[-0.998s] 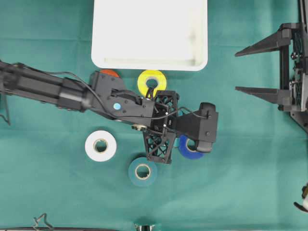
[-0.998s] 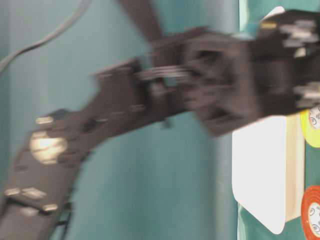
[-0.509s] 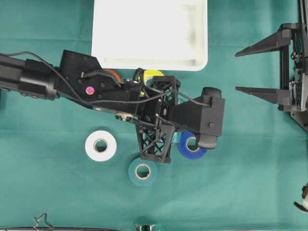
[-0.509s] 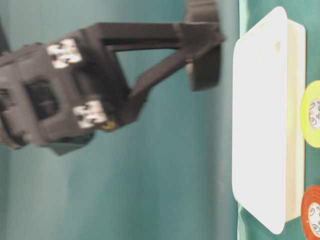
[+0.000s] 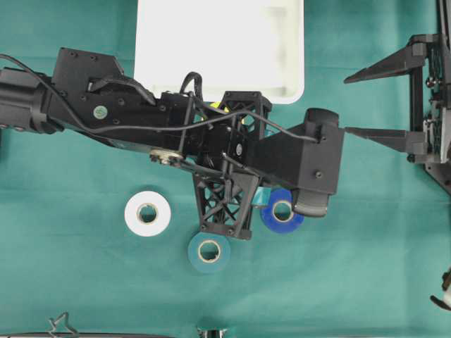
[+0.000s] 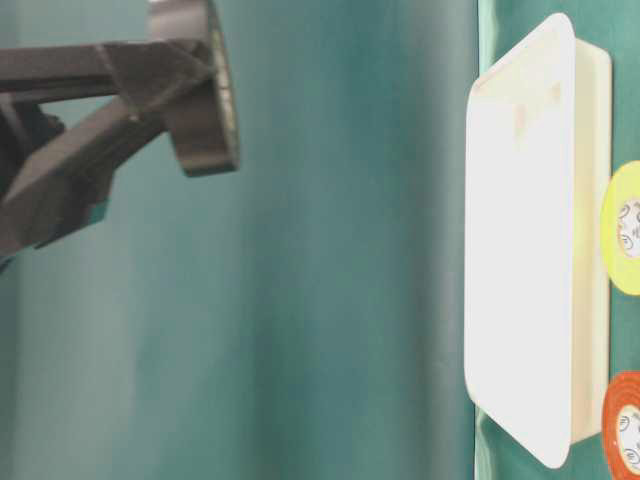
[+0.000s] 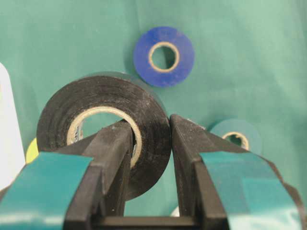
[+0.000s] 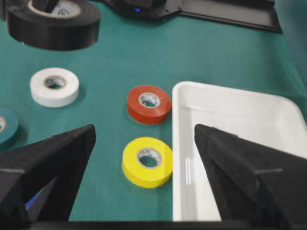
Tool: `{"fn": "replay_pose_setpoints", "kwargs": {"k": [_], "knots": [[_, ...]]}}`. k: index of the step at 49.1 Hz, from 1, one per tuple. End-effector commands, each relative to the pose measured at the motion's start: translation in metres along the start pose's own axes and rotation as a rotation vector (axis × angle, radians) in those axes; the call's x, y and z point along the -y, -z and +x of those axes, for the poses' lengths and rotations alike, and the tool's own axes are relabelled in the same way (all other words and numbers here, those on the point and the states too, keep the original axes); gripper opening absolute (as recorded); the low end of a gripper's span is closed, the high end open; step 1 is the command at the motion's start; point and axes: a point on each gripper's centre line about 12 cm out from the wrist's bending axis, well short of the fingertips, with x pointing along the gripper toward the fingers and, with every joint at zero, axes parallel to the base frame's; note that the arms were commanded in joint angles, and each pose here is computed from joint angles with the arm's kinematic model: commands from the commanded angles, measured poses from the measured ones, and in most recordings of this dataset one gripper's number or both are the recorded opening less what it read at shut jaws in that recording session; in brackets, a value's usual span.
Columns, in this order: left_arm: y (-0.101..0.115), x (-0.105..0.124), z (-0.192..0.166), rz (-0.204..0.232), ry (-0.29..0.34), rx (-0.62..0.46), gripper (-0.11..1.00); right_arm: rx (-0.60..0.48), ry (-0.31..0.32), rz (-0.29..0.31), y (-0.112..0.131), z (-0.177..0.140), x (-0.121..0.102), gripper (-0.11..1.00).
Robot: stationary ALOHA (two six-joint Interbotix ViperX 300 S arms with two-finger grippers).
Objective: Pick up the tape from a random location and place it into the white case.
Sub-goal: 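Lift the black tape roll and carry it toward the white tray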
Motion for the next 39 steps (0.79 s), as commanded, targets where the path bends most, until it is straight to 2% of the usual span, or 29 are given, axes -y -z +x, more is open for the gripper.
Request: {"fn": "replay_pose_setpoints", "kwargs": {"k": [1,39], "knots": [[-0.0107,0.0023,-0.0349,0.007,0.001,0.077,0.19,0.029,0.002,0.000,-0.0124,0.0007,0.0005,0.93],[-0.0082,0.0023,-0.0339,0.004,0.001,0.066,0.19,0.029,0.002,0.000,-0.0124,0.0007,0.0005,0.93]]}}
